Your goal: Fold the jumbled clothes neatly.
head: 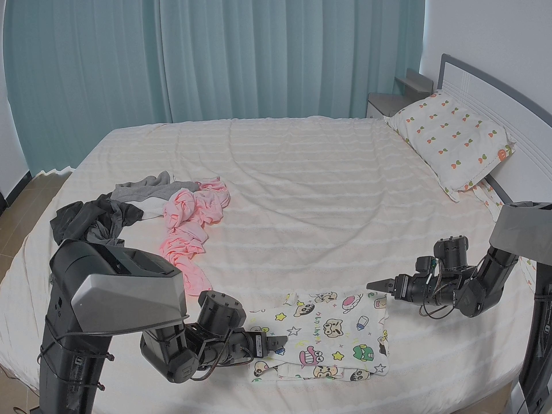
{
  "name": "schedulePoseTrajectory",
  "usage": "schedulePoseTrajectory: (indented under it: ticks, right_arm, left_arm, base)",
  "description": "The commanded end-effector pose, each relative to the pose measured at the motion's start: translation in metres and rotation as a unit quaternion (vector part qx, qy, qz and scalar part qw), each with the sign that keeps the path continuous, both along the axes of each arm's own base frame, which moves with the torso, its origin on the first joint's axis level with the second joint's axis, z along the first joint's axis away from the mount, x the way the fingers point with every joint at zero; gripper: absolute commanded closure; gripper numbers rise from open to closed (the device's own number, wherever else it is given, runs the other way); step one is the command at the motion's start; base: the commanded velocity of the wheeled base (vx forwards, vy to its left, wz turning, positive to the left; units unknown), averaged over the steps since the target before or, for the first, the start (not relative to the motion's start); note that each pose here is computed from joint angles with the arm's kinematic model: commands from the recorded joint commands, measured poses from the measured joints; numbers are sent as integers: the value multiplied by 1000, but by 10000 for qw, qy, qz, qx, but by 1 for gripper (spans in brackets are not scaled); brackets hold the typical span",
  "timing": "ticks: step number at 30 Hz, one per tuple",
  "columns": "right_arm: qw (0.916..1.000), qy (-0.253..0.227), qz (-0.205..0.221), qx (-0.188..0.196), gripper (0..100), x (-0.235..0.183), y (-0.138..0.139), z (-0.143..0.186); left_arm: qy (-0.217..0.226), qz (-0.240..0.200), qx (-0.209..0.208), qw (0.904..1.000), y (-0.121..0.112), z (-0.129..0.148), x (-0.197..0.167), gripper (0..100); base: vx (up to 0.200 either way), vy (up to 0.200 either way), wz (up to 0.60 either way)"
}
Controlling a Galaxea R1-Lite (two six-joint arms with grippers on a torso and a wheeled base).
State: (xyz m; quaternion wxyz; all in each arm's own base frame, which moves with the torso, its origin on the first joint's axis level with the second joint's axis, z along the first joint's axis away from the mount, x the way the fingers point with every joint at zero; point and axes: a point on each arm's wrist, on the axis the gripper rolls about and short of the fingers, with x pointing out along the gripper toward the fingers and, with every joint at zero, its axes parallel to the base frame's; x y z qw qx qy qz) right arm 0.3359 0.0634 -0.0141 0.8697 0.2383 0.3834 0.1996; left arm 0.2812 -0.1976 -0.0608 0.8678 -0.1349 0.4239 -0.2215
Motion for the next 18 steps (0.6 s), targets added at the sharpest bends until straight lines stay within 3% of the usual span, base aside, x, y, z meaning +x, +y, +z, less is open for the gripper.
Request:
schedulePoseTrajectory:
  ticks: [1, 8, 9, 18]
  right_arm:
    - [10000, -23, 12, -1, 0, 0, 0, 1]
    - [10000, -23, 12, -1, 0, 0, 0, 1]
    - [10000, -16, 12, -2, 0, 0, 0, 1]
    - [10000, -28, 5, 26, 0, 0, -1, 2]
  left_arm:
    - [-29, -83, 2, 10000, -9, 1, 1, 0]
    - [-13, -82, 20, 10000, -11, 1, 2, 0]
    - [-19, -89, 16, 10000, -12, 1, 1, 100]
    - [-30, -11, 84, 10000, -10, 0, 0, 100]
  base:
    - [0, 0, 0]
    - [0, 0, 0]
    - [0, 0, 0]
    - [0, 0, 0]
